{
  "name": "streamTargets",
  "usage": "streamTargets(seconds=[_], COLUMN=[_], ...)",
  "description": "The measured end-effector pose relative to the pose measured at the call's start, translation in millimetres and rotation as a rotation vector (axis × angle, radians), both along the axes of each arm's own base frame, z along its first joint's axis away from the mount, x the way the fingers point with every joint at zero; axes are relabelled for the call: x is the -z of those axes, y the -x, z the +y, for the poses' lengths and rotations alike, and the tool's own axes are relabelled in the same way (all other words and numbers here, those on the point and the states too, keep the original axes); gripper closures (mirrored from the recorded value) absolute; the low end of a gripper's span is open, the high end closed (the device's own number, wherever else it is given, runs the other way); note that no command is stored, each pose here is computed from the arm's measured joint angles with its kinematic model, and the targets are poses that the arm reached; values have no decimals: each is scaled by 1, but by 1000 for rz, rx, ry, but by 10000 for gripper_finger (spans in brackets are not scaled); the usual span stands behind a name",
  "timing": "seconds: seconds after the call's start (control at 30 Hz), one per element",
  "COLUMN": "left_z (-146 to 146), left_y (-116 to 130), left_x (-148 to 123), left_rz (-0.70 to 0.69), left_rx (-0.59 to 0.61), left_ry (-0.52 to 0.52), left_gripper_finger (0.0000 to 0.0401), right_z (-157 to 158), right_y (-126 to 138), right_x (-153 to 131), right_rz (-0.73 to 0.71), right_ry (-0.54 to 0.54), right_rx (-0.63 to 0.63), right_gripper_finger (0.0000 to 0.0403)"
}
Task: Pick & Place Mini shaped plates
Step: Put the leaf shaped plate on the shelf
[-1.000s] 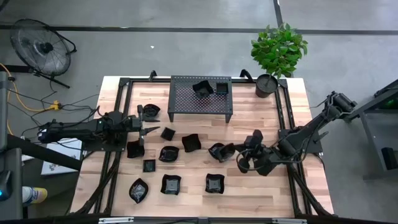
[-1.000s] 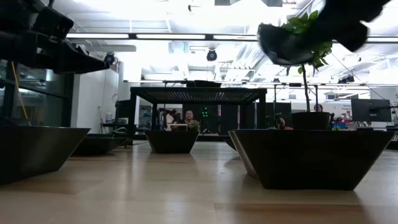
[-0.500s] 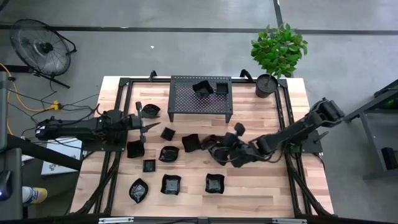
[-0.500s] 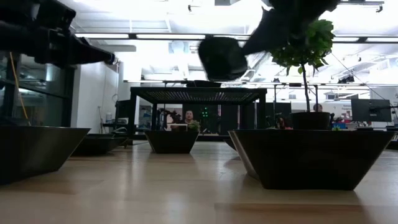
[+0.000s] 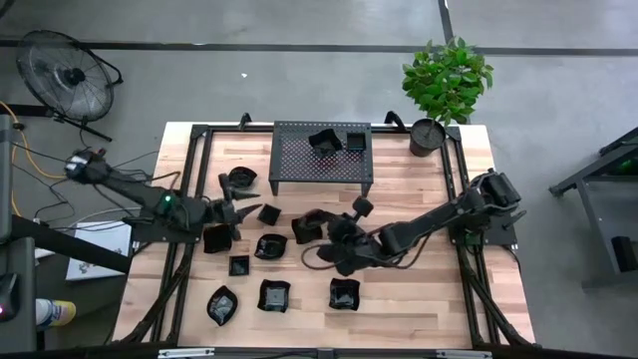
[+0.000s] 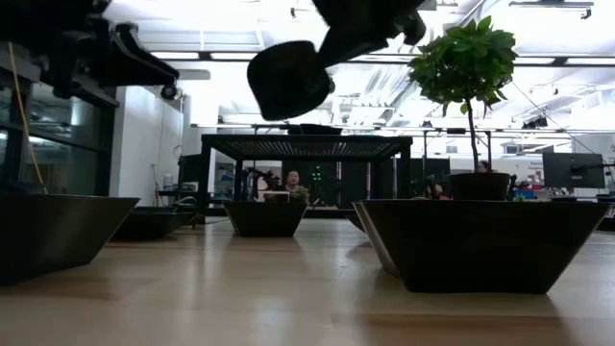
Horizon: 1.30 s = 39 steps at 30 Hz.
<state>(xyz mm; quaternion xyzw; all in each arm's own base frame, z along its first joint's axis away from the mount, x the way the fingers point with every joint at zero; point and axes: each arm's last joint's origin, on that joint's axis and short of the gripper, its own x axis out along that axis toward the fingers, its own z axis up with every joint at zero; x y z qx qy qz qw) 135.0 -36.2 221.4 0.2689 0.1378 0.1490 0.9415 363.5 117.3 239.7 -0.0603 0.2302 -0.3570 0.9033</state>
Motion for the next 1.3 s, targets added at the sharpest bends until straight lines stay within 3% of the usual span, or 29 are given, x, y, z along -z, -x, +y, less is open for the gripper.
streamTargets(seconds=[0.13,0.43,0.57,0.9,1.3], left_z=[-20,-58,-67,-55,-39], left_y=[-9,-47,-67,-102,-111], left_x=[-9,-20,-20,-16,-15], left_rz=[5,-77,-91,-87,-77], left_rx=[-76,-248,-306,-364,-341], left_ry=[-25,112,122,161,232], left_gripper_finger=[284,284,284,284,284], right_z=[-6,-4,-1,-1,-9], right_y=[-6,-8,-9,-24,-29], right_x=[1,-8,-13,8,10], right_rz=[24,-53,-72,-28,-41], right_ry=[31,169,207,266,254], right_rx=[22,126,135,145,164], right_gripper_finger=[403,403,403,403,403])
